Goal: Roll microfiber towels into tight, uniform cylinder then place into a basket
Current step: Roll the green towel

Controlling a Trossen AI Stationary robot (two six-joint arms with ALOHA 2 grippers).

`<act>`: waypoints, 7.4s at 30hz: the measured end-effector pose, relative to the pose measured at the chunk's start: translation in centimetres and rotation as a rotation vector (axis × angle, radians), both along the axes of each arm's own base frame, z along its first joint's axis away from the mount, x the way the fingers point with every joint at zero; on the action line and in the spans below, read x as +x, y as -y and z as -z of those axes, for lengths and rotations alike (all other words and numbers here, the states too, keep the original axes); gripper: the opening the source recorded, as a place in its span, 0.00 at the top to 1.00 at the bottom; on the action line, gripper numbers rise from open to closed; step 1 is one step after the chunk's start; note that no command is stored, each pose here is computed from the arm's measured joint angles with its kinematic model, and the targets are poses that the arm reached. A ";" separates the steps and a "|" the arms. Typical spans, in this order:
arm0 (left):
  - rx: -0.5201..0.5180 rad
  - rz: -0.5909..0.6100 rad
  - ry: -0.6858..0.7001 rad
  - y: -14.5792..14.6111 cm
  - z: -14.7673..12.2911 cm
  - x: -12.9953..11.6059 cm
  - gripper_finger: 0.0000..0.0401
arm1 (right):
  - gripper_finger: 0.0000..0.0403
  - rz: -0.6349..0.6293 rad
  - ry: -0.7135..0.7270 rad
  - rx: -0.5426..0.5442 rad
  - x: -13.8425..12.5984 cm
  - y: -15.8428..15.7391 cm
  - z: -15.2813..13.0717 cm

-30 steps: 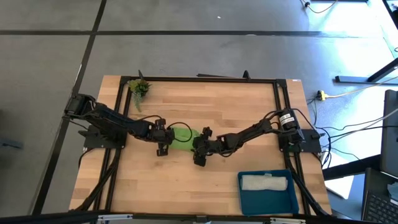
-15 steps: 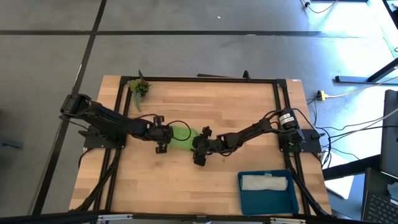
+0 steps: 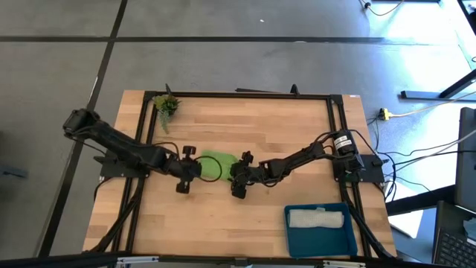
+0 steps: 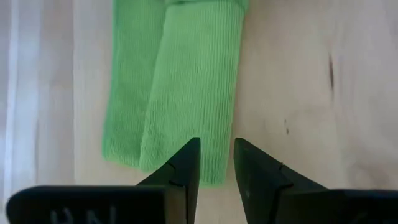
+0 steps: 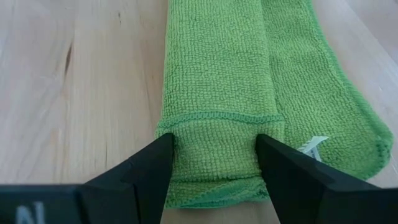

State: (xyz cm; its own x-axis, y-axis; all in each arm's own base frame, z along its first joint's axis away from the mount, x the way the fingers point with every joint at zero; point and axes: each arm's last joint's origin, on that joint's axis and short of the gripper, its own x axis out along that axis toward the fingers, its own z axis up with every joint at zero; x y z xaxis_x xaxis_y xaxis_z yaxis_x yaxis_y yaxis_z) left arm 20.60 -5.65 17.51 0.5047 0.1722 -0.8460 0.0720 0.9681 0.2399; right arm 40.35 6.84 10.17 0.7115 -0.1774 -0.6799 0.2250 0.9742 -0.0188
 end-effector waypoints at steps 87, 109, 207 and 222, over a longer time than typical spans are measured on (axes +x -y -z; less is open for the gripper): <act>-0.179 -0.008 -0.110 -3.9 0.6 3.2 1.00 | 0.42 -0.015 -0.008 0.052 0.2 1.1 0.0; -0.223 -0.269 -0.090 -9.7 2.3 5.3 1.00 | 0.42 -0.018 -0.010 0.051 0.2 1.1 0.1; 0.150 -0.238 -0.173 -5.9 1.3 5.8 1.00 | 0.47 0.323 -0.072 0.518 -0.6 10.9 -1.8; 0.258 -0.214 -0.200 -5.7 -1.4 6.1 1.00 | 0.47 0.374 -0.065 0.500 -0.7 11.0 -1.7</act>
